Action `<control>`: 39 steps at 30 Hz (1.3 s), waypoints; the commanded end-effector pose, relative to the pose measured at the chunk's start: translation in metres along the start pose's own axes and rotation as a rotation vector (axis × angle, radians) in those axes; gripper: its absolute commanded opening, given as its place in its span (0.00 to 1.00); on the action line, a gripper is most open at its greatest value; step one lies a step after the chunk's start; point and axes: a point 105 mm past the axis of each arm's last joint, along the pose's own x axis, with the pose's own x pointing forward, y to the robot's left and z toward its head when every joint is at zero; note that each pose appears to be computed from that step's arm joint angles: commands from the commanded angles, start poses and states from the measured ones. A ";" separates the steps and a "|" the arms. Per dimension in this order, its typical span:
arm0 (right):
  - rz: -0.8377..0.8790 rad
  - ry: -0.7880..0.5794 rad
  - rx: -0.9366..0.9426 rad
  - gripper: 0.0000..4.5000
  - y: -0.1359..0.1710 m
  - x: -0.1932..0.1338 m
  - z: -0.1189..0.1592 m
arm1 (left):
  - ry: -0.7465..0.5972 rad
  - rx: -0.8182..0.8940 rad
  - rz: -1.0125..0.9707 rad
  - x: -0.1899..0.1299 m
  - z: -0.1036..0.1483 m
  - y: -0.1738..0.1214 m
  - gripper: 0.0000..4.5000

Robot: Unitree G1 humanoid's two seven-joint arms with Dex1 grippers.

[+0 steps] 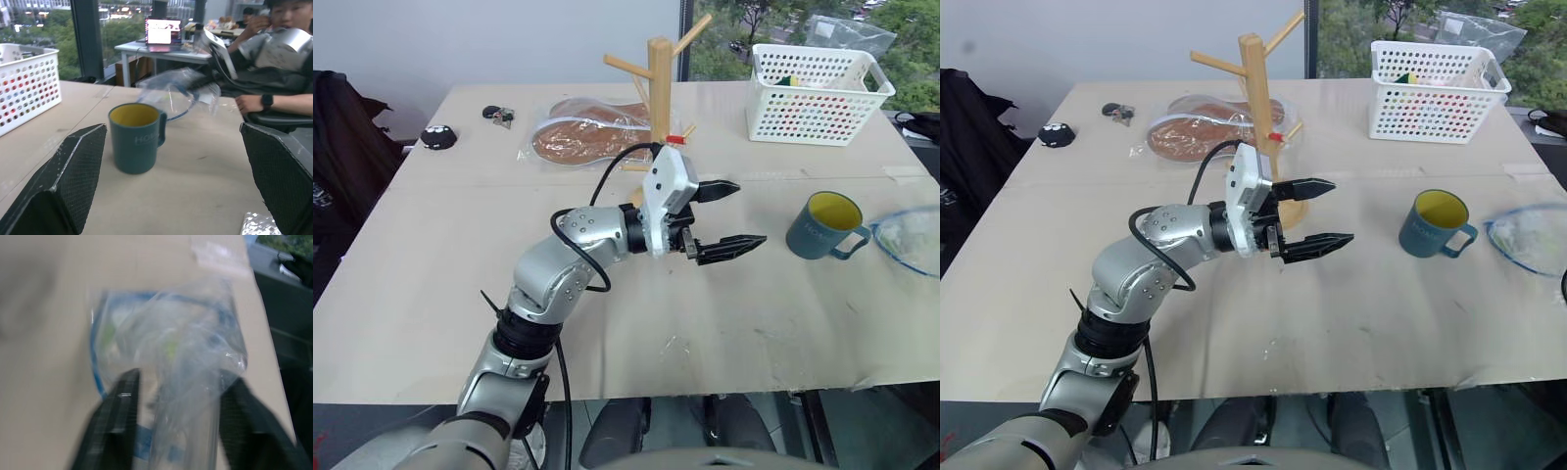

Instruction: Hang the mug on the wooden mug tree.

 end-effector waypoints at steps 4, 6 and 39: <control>0.104 -0.315 0.020 0.77 0.078 -0.025 0.052 | 0.058 0.026 0.000 -0.020 -0.003 -0.006 1.00; 0.137 -0.345 0.097 0.77 0.111 -0.021 0.052 | 0.067 0.012 -0.010 -0.022 -0.004 -0.008 1.00; -0.066 -0.352 0.231 0.65 0.139 0.060 0.029 | 0.136 0.049 -0.018 -0.015 -0.005 -0.017 1.00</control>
